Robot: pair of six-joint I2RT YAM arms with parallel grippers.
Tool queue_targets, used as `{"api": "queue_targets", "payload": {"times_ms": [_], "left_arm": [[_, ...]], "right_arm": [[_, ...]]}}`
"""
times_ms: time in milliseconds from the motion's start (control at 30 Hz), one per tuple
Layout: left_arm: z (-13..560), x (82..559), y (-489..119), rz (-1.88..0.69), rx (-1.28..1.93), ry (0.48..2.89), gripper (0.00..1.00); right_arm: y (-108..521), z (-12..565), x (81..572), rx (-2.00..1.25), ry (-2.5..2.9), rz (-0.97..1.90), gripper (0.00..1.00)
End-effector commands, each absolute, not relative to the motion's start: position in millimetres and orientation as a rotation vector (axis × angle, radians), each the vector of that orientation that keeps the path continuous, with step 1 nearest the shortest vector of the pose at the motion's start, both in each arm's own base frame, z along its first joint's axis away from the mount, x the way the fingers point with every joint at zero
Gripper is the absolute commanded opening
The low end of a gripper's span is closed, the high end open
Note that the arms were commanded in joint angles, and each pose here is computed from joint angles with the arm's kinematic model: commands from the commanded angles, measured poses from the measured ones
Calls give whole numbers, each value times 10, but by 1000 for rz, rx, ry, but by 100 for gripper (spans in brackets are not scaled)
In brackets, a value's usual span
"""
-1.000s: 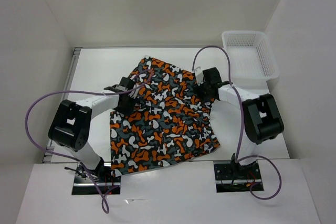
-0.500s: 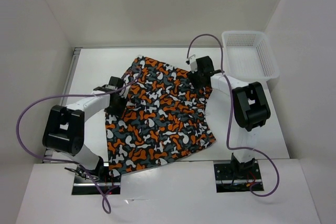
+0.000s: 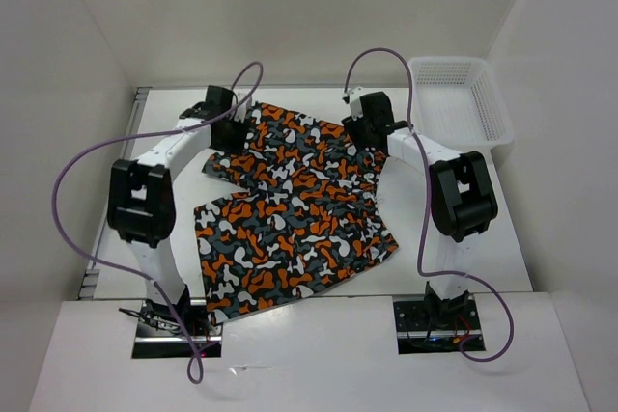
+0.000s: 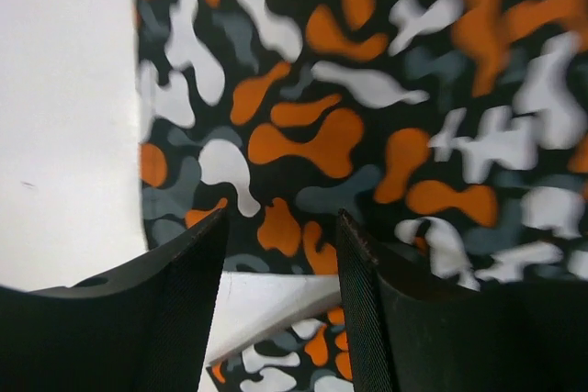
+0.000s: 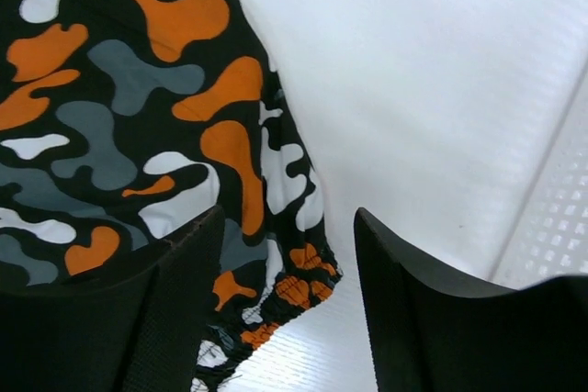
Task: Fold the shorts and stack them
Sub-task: Fold the shorts
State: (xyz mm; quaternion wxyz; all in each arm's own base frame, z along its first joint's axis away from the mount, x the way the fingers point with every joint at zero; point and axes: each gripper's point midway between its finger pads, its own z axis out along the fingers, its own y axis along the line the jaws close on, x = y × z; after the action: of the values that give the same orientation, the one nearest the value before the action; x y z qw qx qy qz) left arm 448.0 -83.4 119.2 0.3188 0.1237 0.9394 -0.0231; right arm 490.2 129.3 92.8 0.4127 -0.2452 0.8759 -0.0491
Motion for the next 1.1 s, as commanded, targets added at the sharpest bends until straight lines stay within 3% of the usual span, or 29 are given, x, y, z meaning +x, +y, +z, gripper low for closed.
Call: {"api": "queue_targets", "payload": {"times_ms": [0, 200, 500, 867, 1000, 1067], "left_arm": [[804, 4436, -577, 43, 283, 2586, 58], [564, 4404, -216, 168, 197, 2622, 58], [165, 3871, -69, 251, 207, 2752, 58], [312, 3819, -63, 252, 209, 2759, 58], [606, 3862, -118, 208, 209, 2726, 58], [778, 3869, -217, 129, 223, 2713, 58]], "right_arm": [[1166, 1294, 5091, -531, 2095, -180, 65], [1071, 1098, 5135, -570, 2122, -207, 71], [1019, 521, 4953, -745, 2246, -121, 73], [959, 91, 4791, -847, 2388, -52, 78], [1031, 46, 4851, -886, 2412, -7, 57], [1053, 12, 4845, -907, 2415, 11, 34]]}}
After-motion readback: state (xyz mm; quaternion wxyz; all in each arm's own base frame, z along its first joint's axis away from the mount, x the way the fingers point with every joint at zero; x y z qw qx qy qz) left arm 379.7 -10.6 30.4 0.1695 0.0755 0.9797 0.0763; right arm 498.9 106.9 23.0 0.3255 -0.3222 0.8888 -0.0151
